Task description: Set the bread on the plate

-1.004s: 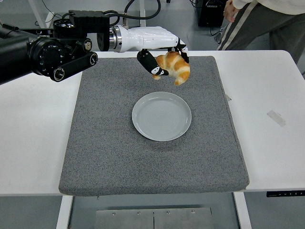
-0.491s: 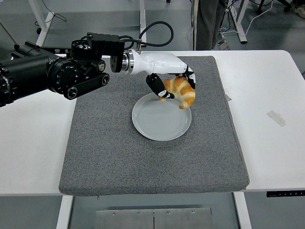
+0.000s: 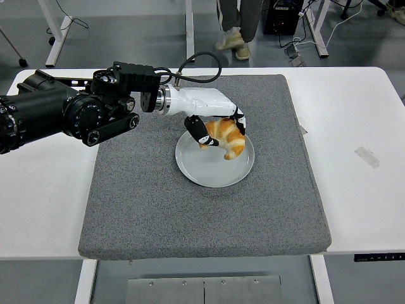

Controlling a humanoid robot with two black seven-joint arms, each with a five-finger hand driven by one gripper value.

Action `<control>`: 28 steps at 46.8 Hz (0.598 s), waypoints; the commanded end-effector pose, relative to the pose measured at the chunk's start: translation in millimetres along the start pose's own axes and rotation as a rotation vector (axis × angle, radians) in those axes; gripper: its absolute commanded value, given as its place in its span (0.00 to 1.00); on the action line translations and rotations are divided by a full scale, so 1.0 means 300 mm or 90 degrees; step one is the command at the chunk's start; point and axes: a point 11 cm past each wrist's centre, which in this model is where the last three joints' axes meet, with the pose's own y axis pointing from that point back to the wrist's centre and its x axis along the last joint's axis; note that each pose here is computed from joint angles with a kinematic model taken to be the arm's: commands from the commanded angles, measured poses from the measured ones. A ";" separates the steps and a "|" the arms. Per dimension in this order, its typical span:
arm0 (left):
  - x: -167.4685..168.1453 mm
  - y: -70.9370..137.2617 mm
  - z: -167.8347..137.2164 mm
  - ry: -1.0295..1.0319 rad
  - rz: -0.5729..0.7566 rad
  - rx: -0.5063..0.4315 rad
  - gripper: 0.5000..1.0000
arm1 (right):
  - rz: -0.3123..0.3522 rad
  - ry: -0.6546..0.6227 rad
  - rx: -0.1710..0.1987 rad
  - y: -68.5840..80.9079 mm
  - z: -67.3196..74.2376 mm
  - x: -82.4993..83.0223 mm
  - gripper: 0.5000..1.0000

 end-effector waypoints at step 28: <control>-0.079 0.037 -0.077 -0.006 -0.034 0.044 0.33 | 0.000 0.000 0.000 0.000 0.000 0.000 1.00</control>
